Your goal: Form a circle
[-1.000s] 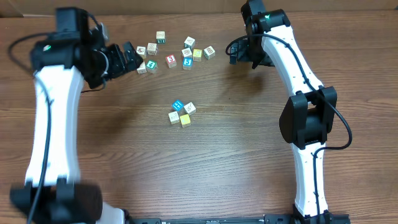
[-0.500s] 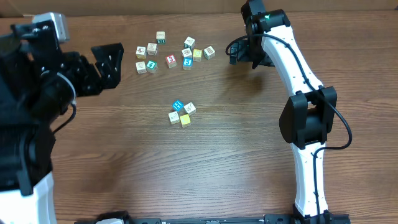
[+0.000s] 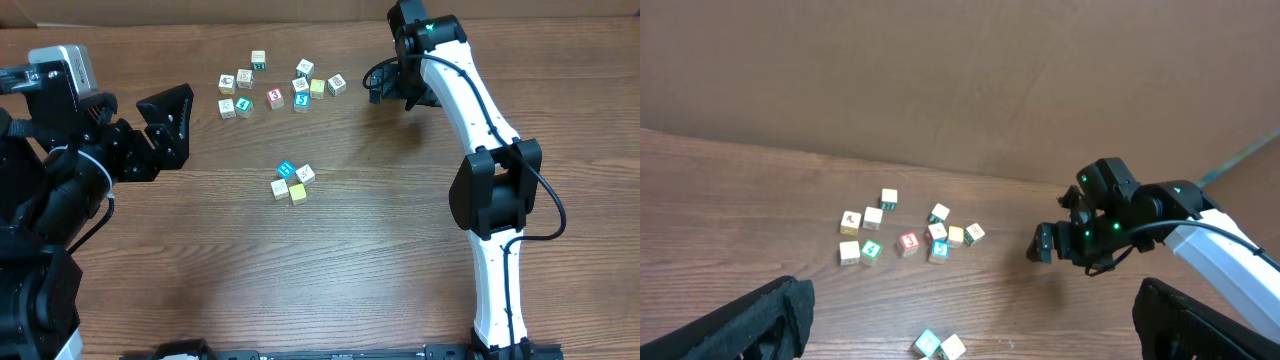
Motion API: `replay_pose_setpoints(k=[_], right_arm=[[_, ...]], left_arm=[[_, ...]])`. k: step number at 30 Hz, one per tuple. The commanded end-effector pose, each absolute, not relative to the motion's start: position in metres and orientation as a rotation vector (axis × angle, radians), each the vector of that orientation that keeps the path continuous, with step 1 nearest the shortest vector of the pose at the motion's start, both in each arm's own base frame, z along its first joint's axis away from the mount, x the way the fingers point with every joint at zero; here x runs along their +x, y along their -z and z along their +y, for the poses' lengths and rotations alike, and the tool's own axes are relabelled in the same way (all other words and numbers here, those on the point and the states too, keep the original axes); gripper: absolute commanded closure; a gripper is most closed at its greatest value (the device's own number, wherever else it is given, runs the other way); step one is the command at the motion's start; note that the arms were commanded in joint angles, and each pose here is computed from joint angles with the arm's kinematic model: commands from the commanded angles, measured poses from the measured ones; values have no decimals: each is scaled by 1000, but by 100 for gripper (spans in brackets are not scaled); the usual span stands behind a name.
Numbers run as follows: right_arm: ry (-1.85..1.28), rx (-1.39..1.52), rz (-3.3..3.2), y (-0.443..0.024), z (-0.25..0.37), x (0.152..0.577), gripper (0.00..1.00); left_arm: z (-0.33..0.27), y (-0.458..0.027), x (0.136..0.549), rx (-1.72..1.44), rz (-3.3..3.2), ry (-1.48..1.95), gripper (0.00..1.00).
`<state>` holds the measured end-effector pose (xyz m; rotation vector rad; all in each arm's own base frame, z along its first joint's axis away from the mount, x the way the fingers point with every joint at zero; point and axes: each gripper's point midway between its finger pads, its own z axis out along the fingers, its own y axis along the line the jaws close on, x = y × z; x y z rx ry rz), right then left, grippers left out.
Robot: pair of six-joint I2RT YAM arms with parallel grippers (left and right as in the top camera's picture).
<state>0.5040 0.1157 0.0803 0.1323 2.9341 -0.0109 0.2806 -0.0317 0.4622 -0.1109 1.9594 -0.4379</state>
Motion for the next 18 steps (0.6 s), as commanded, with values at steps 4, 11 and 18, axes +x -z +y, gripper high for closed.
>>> replay_pose_setpoints(k=[4,11,18], right_arm=[[-3,140,2878,-104,114,509,0],[-3,140,2878,-104,114,509,0],[-3,140,2878,-104,114,509,0]], left_arm=[[-32,-466,277,-78,1951,424,1],[-34,-470,269,-67,1933,424,1],[-35,-481,253,-25,1887,395,1]])
